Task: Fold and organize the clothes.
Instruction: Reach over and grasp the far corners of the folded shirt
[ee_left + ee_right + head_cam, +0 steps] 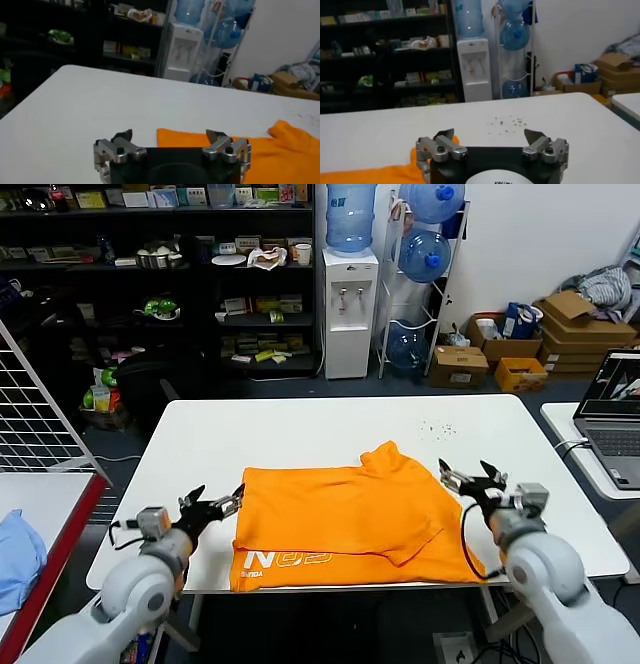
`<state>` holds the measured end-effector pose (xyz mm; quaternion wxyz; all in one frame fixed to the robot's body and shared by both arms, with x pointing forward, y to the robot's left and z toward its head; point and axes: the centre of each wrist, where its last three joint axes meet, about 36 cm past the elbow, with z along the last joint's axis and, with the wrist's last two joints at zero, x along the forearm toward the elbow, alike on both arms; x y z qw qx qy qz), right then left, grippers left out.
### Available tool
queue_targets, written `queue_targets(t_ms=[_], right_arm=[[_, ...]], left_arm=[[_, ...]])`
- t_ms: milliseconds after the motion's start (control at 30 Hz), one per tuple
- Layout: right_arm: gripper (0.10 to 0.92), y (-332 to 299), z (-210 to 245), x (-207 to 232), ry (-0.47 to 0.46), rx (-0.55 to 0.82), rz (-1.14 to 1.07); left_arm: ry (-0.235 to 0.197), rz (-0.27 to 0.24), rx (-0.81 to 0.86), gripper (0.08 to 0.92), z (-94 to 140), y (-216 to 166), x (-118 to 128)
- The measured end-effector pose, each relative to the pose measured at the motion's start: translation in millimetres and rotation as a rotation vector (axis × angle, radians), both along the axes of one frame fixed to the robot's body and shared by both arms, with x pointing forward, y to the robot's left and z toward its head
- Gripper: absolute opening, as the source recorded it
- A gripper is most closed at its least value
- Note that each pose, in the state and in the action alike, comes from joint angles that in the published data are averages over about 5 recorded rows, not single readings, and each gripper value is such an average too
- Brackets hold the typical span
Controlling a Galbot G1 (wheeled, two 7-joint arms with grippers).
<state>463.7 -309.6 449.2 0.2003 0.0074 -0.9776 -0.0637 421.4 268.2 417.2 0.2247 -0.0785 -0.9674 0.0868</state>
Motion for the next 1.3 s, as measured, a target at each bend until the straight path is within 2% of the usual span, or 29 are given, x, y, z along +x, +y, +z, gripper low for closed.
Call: queue_targets(t_ms=[167, 333, 500, 700, 967, 1133, 1300], right_arm=[[0.921, 16.9, -12.6, 51.8, 0.067, 0.007, 0.012], [0.921, 31.5, -26.7, 86.2, 0.138, 0.007, 0.028], [0.921, 44.2, -35.5, 106.4, 0.19, 0.006, 0.053], [0.921, 55.7, -41.7, 121.3, 0.23, 0.005, 0.08], [0.916, 62.6, -48.0, 129.5, 0.267, 0.001, 0.099], [0.814, 63.7, -50.1, 130.3, 0.28, 0.002, 0.108], [0.666, 63.6, -51.7, 129.5, 0.287, 0.004, 0.117]], left_arm=[[0.041, -0.005, -0.006, 0.921, -11.1, -5.7, 45.1], [0.1, -0.024, 0.004, 0.921, -22.8, -12.7, 73.7], [0.139, -0.044, 0.015, 0.921, -30.5, -20.4, 88.9], [0.153, -0.053, 0.029, 0.921, -31.4, -24.4, 103.1], [0.167, -0.064, 0.056, 0.921, -37.2, -25.9, 109.0], [0.17, -0.07, 0.076, 0.902, -40.5, -26.1, 109.1], [0.169, -0.077, 0.093, 0.777, -43.8, -26.1, 108.4]])
